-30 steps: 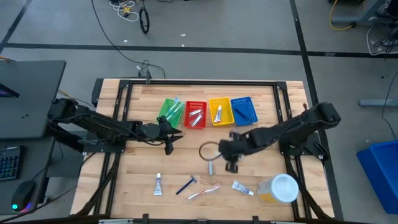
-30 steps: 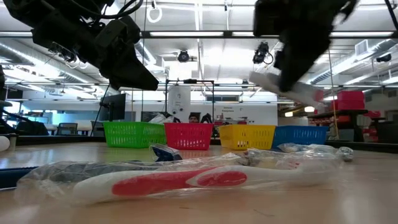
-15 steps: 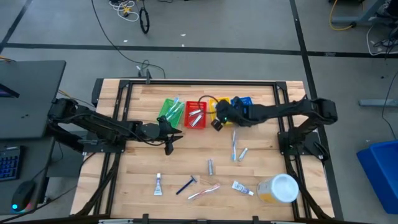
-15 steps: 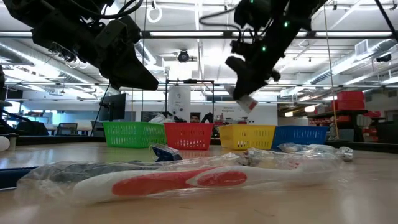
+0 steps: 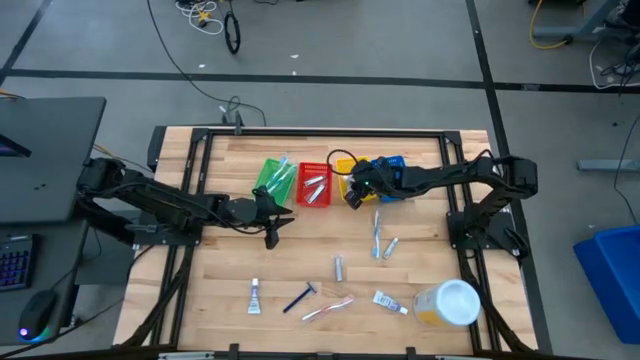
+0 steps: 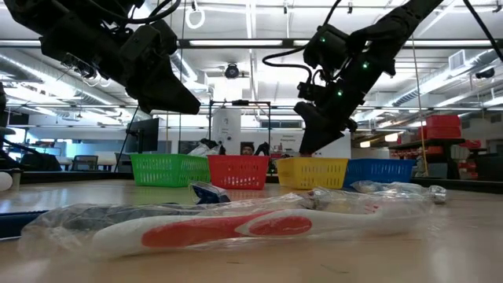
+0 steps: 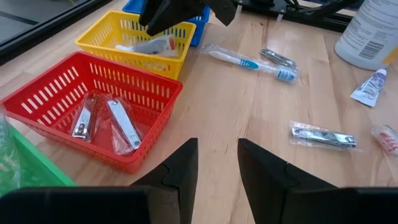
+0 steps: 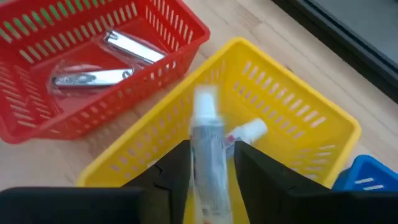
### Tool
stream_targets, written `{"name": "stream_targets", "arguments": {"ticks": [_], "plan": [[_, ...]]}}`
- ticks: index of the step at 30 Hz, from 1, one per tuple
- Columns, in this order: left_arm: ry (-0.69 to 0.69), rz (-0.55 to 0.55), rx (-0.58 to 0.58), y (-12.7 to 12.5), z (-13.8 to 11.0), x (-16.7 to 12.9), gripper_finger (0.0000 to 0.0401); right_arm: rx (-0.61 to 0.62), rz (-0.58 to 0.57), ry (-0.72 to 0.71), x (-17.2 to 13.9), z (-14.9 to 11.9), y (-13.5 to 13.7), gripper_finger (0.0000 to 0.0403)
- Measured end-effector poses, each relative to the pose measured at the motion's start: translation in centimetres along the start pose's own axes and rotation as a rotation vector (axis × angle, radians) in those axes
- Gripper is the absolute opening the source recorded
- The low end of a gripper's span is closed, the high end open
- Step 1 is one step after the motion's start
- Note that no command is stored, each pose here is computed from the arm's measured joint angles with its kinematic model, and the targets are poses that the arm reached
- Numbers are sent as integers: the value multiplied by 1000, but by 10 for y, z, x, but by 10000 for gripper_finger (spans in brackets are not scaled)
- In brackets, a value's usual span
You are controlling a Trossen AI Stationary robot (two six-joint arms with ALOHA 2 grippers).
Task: Pick & Place Travel size toiletries
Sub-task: Put the white toothpaste into the yellow bin, then put the blue razor into the blue bin
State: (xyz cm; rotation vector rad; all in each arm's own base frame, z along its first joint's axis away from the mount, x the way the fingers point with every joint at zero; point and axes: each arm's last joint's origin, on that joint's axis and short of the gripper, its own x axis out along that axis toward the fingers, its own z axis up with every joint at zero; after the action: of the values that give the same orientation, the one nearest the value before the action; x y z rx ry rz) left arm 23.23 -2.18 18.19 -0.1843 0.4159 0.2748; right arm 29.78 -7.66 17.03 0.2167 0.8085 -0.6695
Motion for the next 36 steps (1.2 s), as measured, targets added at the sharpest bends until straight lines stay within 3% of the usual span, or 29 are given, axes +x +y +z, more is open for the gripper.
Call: {"name": "stream_targets", "arguments": {"ticks": [9,13,19,21,29,36], "plan": [[0,2,3,0,0,0,120,-29,49,-39,-3,8,5,195],[-1,2,3,0,0,0,120,-82,246,-62,-10,15,23,203],[0,1,-4,0,0,0,120,-174,647,-89,-26,14,56,196],[5,-16,-21,0,0,0,120,-199,721,-86,-32,11,65,192],[72,-177,-227,-10,-3,-2,120,-257,765,-63,-42,0,83,181],[88,-287,-221,-46,-1,-10,120,-271,779,-60,-46,-3,88,178]]}}
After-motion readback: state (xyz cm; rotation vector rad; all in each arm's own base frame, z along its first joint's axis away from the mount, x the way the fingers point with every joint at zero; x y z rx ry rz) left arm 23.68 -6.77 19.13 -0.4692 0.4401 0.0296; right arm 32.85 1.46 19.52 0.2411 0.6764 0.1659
